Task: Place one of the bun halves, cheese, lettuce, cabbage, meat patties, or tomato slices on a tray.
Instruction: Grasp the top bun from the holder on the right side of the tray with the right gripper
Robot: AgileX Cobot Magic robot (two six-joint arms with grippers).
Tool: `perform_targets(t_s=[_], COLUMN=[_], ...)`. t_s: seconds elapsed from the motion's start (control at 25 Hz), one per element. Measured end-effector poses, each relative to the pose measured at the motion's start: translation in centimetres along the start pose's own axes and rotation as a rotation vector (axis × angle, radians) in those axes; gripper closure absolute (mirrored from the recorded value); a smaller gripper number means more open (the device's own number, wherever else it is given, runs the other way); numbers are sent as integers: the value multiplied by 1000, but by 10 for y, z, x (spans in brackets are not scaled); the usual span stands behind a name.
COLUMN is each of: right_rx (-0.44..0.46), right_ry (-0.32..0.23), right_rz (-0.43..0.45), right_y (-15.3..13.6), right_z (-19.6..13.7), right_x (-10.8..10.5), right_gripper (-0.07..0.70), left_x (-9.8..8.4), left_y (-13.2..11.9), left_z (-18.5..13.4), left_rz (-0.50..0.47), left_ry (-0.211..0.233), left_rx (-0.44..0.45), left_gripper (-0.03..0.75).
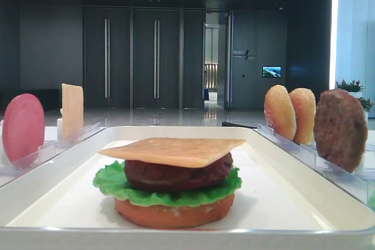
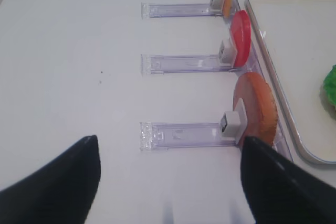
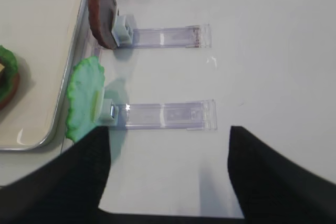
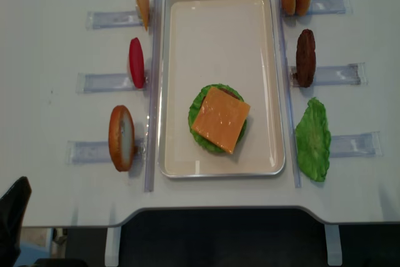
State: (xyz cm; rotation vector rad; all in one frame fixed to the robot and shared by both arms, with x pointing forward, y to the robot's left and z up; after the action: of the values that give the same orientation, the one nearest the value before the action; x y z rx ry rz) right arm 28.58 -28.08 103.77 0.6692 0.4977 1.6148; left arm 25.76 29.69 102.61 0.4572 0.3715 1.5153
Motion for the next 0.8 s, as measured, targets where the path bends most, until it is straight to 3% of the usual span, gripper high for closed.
perform_targets(t_s=[0.24, 0.8], right_rx=[106, 172], right_ry=[-15, -7], right_rz=[-8, -41], right_y=[-11, -22], right_z=[21, 92], right_x=[-1, -1], right_gripper=[166, 166], left_x=[0, 0], left_y=[0, 0], left_z=[0, 0], left_rz=[0, 0], left_ry=[0, 0], left_rx=[0, 0], left_gripper=[74, 74])
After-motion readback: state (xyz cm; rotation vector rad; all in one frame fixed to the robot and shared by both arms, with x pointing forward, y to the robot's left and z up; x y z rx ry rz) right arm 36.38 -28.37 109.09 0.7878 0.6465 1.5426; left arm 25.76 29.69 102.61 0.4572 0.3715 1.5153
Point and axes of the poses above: a point on each arm's last joint axis where the gripper is mounted, y pointing back along that axis away from the gripper, x along the wrist's bending axis when the last joint is at zero, z = x × y, the point moved 3 cm from there along -y, pointing out along that axis toward the gripper, and after that the axes turned 3 degrees about -y, right-handed, at the moved point
